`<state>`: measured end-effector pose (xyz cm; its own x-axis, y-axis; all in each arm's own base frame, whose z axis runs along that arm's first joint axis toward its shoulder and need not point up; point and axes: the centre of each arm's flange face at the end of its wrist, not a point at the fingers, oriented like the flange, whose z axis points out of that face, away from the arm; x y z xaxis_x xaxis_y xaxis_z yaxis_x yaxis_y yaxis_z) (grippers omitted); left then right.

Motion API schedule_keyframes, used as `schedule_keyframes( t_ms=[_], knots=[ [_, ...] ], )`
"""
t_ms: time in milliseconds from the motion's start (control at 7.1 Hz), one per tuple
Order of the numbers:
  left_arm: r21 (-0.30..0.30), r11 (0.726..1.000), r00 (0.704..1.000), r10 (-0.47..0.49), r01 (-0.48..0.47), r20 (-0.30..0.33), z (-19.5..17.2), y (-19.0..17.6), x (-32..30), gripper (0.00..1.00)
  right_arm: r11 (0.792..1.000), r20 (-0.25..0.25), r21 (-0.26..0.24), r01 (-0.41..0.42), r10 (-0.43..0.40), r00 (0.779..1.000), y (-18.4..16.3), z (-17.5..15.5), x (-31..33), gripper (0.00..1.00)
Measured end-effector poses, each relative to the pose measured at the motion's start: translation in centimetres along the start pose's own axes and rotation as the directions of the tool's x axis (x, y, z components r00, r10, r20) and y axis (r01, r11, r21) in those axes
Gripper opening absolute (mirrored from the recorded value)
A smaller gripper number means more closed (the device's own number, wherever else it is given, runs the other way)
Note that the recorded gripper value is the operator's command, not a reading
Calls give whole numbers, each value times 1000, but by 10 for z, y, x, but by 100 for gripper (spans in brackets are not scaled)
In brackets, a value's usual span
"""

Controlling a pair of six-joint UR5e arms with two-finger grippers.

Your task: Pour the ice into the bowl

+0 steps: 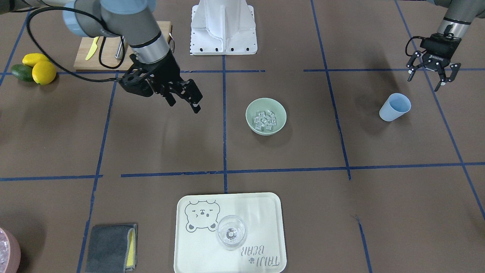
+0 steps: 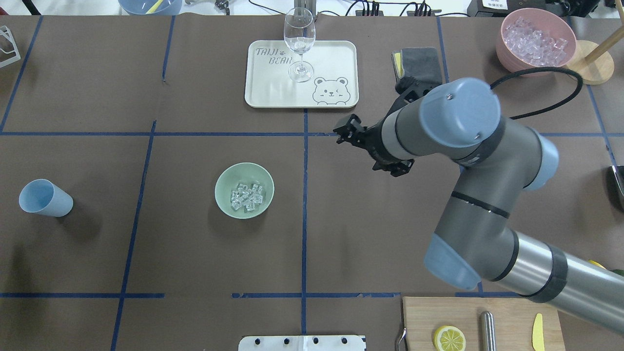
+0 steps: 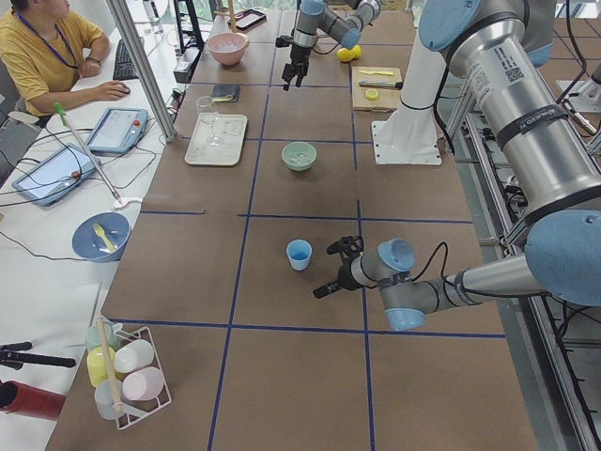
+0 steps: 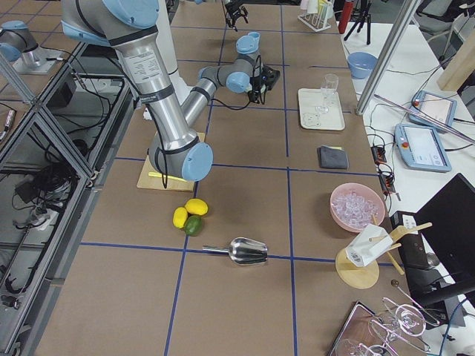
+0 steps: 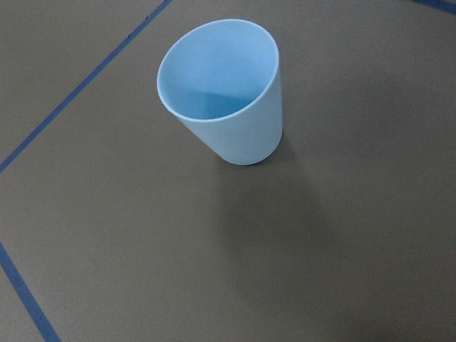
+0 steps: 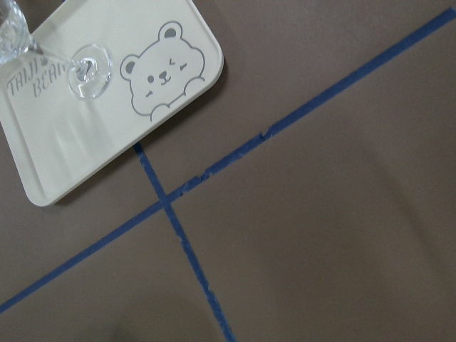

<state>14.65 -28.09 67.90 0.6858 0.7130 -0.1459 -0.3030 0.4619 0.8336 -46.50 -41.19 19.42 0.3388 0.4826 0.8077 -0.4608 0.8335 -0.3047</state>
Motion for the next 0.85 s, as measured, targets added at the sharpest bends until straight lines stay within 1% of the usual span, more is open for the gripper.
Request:
schedule_keyframes(
  t_ms=[141,282,563,704,845],
  knots=[
    [-24,1000,999,1,0,37,17,-18,-19,100,1000,-15,-1,3,-3,1000,30,13,-11,100],
    [-37,999,998,-36,38,58,29,-42,-44,100,1000,-28,2,8,-8,1000,51,33,-31,100],
    [-41,985,985,-167,169,41,35,-106,-117,100,998,-69,48,36,-33,997,86,82,-66,100],
    [-37,975,976,-218,219,15,32,-135,-147,100,997,-90,57,52,-46,995,98,100,-75,96],
    [-30,970,970,-242,241,-18,28,-152,-160,100,996,-106,57,62,-55,993,106,114,-83,88]
  ],
)
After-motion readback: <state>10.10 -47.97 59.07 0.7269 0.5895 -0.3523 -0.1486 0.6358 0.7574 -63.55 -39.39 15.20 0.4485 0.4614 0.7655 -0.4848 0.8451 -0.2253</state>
